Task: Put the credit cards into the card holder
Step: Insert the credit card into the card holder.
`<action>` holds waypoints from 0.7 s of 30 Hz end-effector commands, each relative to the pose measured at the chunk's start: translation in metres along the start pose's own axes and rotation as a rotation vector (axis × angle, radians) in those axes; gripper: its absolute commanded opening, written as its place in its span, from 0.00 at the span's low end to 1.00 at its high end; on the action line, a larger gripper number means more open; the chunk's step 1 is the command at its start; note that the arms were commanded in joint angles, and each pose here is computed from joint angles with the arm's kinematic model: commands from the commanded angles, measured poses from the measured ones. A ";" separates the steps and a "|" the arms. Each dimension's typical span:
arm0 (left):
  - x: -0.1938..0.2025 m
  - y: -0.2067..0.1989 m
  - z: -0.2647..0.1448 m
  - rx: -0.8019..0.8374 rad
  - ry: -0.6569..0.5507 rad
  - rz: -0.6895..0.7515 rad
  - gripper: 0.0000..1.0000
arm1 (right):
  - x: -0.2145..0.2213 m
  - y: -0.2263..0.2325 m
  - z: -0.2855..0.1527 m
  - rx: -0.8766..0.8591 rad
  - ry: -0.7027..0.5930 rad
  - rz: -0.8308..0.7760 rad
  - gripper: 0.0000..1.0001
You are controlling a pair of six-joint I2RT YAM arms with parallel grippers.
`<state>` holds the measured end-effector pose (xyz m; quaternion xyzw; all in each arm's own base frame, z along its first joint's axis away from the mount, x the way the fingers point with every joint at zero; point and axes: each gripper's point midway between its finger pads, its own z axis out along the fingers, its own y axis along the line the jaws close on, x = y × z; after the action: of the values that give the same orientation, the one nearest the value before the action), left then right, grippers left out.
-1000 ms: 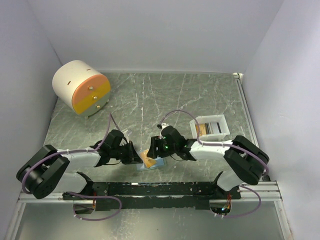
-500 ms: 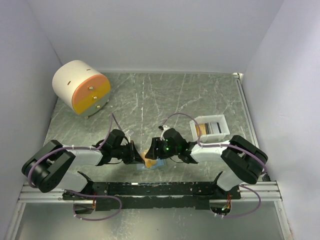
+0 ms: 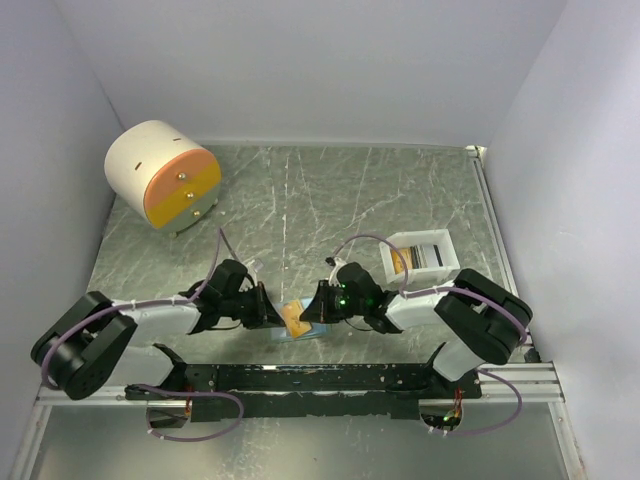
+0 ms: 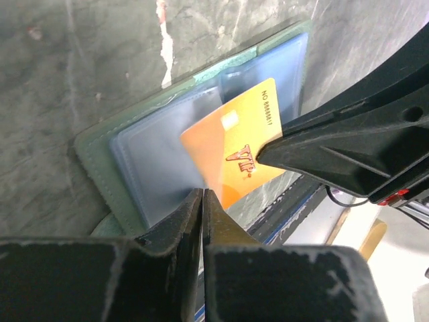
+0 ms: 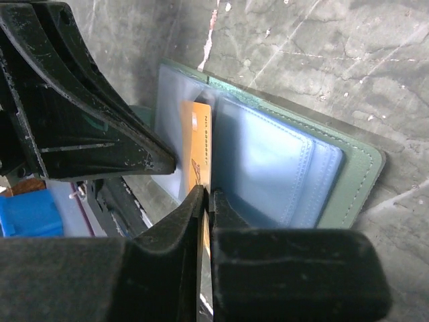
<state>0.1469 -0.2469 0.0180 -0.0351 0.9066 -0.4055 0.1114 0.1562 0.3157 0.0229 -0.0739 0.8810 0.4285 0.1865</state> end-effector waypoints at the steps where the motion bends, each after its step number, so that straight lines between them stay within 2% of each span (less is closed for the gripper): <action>1: -0.003 0.011 -0.011 -0.092 -0.033 0.009 0.16 | 0.002 -0.007 0.001 -0.006 -0.027 0.031 0.01; 6: -0.005 0.027 -0.027 -0.205 -0.073 0.004 0.21 | 0.002 -0.010 -0.001 -0.029 -0.069 0.065 0.00; 9: 0.001 0.035 -0.032 -0.230 -0.078 -0.005 0.20 | 0.002 -0.012 0.000 -0.033 -0.079 0.079 0.00; 21: 0.020 0.045 -0.021 -0.180 -0.020 -0.032 0.16 | -0.007 -0.019 -0.006 -0.015 -0.174 0.131 0.00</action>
<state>0.1376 -0.2114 0.0127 -0.0612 0.9300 -0.3357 0.1368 0.1595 0.3096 0.0233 -0.0019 0.8544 0.4739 0.2131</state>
